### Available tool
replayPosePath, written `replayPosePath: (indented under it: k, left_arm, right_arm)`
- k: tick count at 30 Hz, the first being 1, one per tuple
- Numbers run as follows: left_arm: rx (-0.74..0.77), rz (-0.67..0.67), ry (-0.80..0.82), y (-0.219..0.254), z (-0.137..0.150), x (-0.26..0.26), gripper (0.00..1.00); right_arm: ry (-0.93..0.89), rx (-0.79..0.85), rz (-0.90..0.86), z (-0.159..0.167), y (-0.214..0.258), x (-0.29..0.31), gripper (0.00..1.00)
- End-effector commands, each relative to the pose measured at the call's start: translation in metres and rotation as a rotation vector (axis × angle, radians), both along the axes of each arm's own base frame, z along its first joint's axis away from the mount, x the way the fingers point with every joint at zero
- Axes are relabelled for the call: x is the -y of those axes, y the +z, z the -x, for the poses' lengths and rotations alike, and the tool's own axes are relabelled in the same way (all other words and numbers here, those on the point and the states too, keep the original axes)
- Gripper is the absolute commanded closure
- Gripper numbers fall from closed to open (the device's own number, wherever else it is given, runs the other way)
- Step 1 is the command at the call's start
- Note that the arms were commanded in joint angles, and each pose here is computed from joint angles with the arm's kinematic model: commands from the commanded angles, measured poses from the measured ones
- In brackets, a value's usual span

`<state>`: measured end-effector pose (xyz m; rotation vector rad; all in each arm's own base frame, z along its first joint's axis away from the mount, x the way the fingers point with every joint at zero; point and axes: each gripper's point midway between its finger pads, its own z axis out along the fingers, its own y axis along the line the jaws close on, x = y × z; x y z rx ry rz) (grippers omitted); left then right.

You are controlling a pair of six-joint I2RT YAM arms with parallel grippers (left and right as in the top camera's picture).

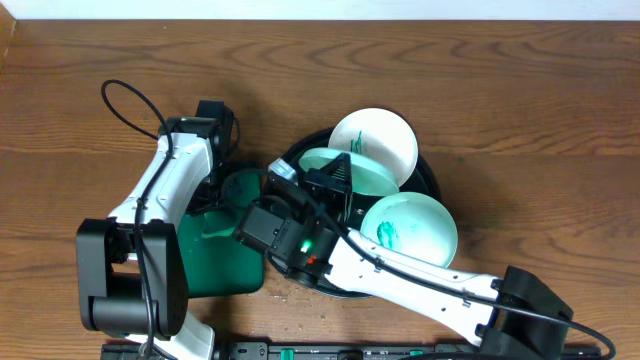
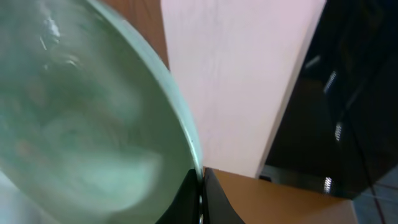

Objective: Clean dirty plates on tray and stack at the side
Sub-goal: 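Lift the plate with the right gripper and move it toward the right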

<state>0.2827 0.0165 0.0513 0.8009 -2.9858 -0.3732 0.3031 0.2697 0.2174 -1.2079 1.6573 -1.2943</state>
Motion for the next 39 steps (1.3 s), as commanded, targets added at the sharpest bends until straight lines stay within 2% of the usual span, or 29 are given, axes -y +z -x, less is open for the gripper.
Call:
replayPosePath:
  k: [1,5,9,12,19,31,39]
  left_arm:
    - [-0.001,-0.001,-0.011,0.002,-0.002,-0.001,0.93]
    - [-0.002,-0.001,-0.011,0.002,-0.002,-0.001,0.92]
    - [0.002,0.0,-0.011,0.002,-0.003,-0.001,0.93]
    - [0.0,0.0,-0.011,0.002,-0.002,-0.001,0.93]
    - [0.005,0.0,-0.011,0.002,-0.003,-0.001,0.93]
    - [0.007,0.0,-0.011,0.002,-0.004,-0.001,0.93]
    - [0.014,0.0,-0.011,0.001,-0.006,-0.001,0.93]
  right_arm:
    - [-0.046,0.012,-0.068,-0.009,0.007,0.013,0.99]
    - [-0.02,0.022,-0.025,0.001,0.01,0.008,0.99]
    - [-0.045,-0.036,-0.092,-0.007,-0.003,0.015,0.99]
    - [-0.046,-0.051,-0.078,-0.002,-0.004,0.018,0.99]
    - [-0.074,-0.139,-0.19,-0.002,-0.024,0.02,0.99]
    - [-0.331,-0.035,-0.188,-0.053,0.0,0.111,0.99]
    - [-0.503,0.068,-0.321,-0.069,0.042,0.186,0.99]
